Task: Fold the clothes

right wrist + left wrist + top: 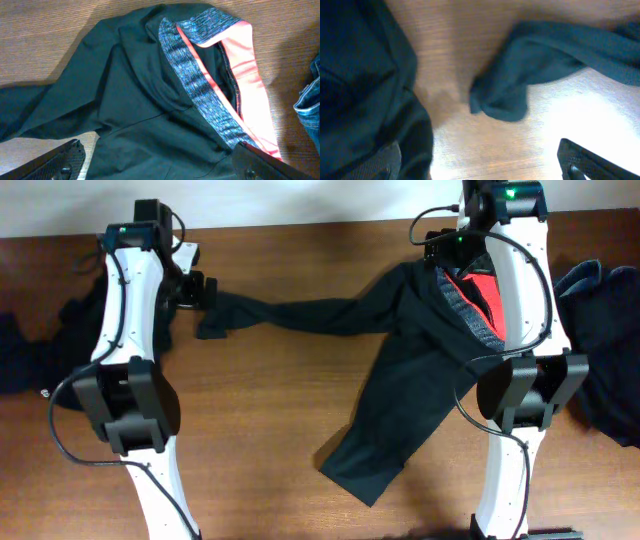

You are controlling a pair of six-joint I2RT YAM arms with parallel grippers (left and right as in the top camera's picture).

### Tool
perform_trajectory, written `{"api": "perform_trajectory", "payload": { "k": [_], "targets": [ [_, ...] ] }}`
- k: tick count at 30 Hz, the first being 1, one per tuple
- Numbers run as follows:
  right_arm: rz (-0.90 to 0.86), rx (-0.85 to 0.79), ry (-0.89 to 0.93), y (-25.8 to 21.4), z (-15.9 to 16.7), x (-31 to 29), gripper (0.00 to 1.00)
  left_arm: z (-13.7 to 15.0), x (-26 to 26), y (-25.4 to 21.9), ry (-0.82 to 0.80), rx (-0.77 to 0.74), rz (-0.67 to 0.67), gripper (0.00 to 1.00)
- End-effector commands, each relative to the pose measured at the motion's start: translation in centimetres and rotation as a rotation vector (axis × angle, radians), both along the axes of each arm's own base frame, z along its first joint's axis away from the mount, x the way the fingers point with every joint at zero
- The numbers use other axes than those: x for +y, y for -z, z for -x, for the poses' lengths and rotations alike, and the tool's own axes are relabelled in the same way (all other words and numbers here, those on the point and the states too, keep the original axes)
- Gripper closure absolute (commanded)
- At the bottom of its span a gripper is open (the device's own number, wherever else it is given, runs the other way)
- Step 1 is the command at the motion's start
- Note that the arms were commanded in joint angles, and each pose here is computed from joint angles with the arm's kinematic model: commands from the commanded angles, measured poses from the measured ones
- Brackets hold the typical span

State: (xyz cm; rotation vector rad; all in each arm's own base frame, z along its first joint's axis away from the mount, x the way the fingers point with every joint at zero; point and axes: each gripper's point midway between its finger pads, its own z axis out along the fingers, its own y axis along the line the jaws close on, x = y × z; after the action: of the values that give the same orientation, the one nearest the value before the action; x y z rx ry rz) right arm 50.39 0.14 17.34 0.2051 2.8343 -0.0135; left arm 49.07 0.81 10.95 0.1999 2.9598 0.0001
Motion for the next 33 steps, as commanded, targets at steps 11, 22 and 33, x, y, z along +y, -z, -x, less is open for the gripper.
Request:
{"api": "perform_trajectory", "payload": {
  "k": [11,22,33],
  "targets": [
    [-0.006,-0.011,-0.009,-0.6,0.2,0.4,0.01,0.9,-3.7,-1.0,0.091,-0.008,0.011,0.10],
    [-0.006,-0.011,-0.009,-0.6,0.2,0.4,0.01,0.3,-4.4,2.9,0.103,-0.015,0.023,0.82],
    [-0.005,-0.012,-0.008,-0.6,0.1,0.4,0.01,0.3,-5.7,5.9,0.127,-0.023,0.030,0.98]
  ]
}}
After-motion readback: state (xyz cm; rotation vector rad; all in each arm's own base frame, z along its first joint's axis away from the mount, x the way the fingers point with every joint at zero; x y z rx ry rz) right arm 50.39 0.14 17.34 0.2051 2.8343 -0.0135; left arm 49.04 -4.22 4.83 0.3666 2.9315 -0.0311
